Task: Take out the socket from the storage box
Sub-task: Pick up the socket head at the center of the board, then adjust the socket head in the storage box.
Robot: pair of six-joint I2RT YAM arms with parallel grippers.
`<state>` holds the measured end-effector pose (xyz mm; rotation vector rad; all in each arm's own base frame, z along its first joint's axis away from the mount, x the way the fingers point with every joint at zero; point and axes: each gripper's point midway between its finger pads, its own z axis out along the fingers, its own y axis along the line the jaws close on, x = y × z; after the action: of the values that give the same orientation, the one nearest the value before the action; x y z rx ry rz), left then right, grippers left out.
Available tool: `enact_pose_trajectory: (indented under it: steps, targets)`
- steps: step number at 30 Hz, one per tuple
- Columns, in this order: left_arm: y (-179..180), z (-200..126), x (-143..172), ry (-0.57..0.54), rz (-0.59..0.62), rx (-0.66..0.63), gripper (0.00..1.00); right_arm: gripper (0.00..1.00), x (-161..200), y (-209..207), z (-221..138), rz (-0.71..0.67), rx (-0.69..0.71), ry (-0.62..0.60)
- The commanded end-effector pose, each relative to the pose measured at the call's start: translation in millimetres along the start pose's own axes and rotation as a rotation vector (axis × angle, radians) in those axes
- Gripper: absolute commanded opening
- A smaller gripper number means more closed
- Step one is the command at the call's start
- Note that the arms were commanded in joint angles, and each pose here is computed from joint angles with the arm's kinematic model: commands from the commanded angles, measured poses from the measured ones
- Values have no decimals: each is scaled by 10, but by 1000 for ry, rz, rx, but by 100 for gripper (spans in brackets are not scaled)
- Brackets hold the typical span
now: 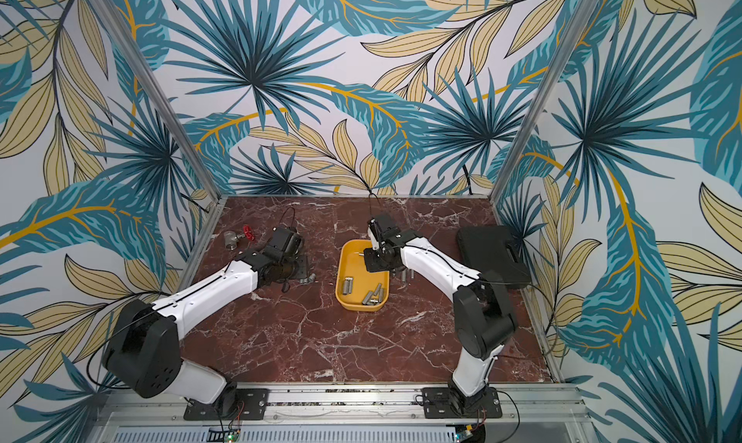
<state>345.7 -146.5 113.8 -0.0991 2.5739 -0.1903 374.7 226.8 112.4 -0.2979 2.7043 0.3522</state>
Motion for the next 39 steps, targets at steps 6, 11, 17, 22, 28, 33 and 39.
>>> enact_pose_trajectory:
  steps: [6,11,17,22,28,33,39]
  targets:
    - [330,-44,380,11,-107,-60,44,32,83,219,443,-85,-14,105]
    - [439,-58,549,13,-149,-72,44,32,141,316,620,-102,-28,132]
    - [474,-66,628,15,-164,-66,45,34,179,397,763,-120,-36,158]
    - [329,-23,546,3,-147,0,45,36,211,442,850,-124,-42,175]
    - [7,138,241,16,-73,67,45,36,224,479,905,-123,-50,181]
    - [-293,347,122,67,-23,128,45,36,277,459,959,-124,-40,200]
    - [-551,558,17,89,29,148,45,34,331,335,1019,-108,23,216]
